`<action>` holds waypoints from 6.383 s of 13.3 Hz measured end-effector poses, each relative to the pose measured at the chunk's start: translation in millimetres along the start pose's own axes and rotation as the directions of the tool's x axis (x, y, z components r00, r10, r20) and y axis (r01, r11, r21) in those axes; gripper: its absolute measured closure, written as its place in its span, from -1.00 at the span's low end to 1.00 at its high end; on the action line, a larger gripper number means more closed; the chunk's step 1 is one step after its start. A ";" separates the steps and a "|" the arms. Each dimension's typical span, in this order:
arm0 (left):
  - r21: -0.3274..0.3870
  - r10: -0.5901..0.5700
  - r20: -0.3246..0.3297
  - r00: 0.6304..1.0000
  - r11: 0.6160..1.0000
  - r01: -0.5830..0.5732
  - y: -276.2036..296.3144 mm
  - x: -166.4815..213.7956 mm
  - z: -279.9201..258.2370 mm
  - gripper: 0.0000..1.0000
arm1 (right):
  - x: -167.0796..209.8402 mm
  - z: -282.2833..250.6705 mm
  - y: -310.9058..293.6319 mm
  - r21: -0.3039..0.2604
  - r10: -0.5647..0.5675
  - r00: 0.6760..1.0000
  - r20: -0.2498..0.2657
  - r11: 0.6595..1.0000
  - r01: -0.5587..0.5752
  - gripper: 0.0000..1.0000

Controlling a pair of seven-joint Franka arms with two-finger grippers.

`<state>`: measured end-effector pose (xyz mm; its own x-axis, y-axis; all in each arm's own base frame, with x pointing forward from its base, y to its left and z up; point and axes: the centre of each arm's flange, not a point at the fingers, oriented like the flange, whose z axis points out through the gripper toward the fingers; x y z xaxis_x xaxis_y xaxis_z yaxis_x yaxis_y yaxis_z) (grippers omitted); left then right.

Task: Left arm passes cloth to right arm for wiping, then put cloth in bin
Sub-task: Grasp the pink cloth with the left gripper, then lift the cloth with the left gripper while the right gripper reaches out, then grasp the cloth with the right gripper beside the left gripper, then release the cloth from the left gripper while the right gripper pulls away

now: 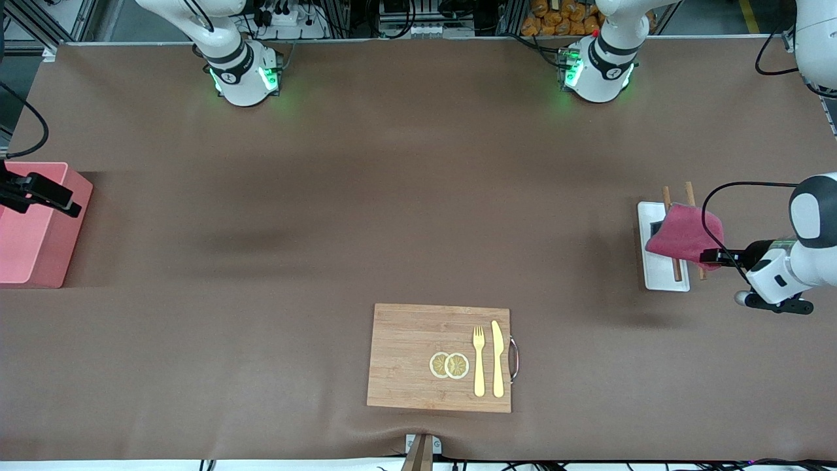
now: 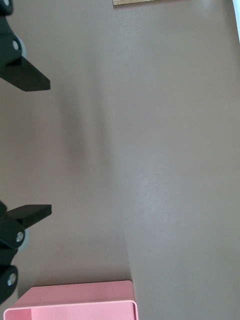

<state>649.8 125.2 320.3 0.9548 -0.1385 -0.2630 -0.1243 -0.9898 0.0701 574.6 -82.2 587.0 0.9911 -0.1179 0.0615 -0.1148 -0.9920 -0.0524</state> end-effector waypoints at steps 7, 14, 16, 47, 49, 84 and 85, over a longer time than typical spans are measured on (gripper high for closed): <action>-0.001 0.009 -0.003 1.000 1.000 -0.009 4.6 1.1 -2.5 0.92 | 0.8 -2.8 2.7 -0.001 0.004 1.000 -0.010 1.000 -0.004 -1.00; -0.154 -0.026 -0.123 0.992 0.988 0.006 128.9 -19.8 -121.2 0.92 | 1.7 -8.3 4.2 -0.002 0.006 1.000 -0.021 1.000 -0.006 -1.00; -0.268 -0.152 -0.089 0.984 0.955 0.123 194.8 -21.2 -138.6 0.92 | 3.8 -8.1 10.0 -0.010 0.014 0.999 -0.032 1.000 -0.014 -1.00; -0.528 -0.697 0.178 0.695 0.528 0.665 622.2 -88.5 -133.9 0.92 | -41.3 162.3 -356.7 -0.316 0.735 0.035 0.677 0.334 -0.888 -1.00; -0.527 -0.696 0.178 0.695 0.529 0.665 622.6 -88.6 -133.4 0.92 | -52.0 159.4 -382.5 -0.304 0.731 0.042 0.681 0.334 -0.893 -1.00; -0.192 -0.574 -0.119 0.810 0.814 0.549 243.2 -23.2 -164.9 -1.00 | -44.8 358.3 -307.1 -0.045 0.667 0.658 0.351 0.714 -0.699 0.83; -0.183 -0.570 -0.110 0.814 0.817 0.547 234.1 -20.5 -157.2 -1.00 | -36.6 353.2 -288.1 -0.039 0.647 0.671 0.363 0.730 -0.683 0.83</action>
<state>643.5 -98.2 493.4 0.8779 0.4555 -0.1478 0.4706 -0.8778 0.0893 595.1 223.7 247.8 0.6150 -0.7044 -0.3543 -0.7629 -0.6451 -0.0417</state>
